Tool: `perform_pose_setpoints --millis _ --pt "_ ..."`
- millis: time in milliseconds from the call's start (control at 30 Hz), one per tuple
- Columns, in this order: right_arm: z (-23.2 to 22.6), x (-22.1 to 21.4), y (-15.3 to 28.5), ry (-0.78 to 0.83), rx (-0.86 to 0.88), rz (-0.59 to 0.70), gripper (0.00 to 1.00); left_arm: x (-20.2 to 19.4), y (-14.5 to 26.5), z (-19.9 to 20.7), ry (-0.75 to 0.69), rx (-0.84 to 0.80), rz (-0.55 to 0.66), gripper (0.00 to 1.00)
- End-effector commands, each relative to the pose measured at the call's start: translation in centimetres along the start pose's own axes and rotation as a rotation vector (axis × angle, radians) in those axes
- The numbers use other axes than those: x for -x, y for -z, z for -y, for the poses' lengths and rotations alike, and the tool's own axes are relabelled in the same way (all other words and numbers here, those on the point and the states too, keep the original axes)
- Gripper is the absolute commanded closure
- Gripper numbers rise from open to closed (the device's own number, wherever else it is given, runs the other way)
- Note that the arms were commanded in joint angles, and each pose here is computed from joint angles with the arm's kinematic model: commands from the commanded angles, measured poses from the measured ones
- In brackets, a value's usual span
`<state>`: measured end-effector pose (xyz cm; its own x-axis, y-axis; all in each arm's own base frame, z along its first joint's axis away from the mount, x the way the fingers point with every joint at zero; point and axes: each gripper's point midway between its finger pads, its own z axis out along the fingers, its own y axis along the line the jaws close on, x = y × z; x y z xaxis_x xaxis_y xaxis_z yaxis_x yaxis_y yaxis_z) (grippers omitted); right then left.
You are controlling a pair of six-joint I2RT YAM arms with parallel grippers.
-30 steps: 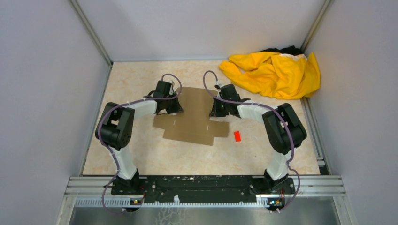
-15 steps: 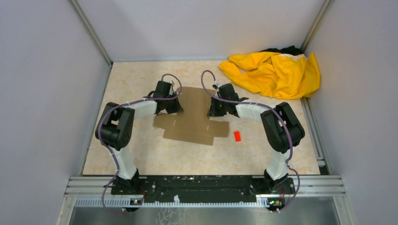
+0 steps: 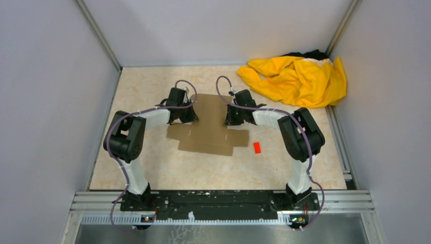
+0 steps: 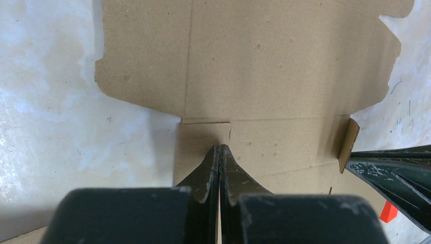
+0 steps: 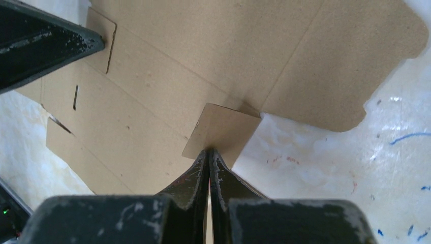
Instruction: Fold the paper box
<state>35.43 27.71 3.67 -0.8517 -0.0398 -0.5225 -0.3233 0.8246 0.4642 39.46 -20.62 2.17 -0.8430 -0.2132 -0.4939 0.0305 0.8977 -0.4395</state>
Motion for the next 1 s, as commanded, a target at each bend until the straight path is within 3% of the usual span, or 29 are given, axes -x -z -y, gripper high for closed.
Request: perform_pose_setpoints --millis 0,633,967 --pt "-1.5 2.7 -0.5 0.041 0.023 0.056 1.00 -8.1 -1.1 -5.7 0.010 0.190 -0.244 1.00" --pt "2.6 0.2 -4.1 0.020 -0.146 -0.098 1.00 -7.5 -1.2 -6.0 0.011 0.200 -0.232 1.00" --pt "3.6 0.5 -6.6 0.007 -0.176 -0.125 1.00 -4.5 -2.5 -6.5 0.015 0.178 -0.186 1.00"
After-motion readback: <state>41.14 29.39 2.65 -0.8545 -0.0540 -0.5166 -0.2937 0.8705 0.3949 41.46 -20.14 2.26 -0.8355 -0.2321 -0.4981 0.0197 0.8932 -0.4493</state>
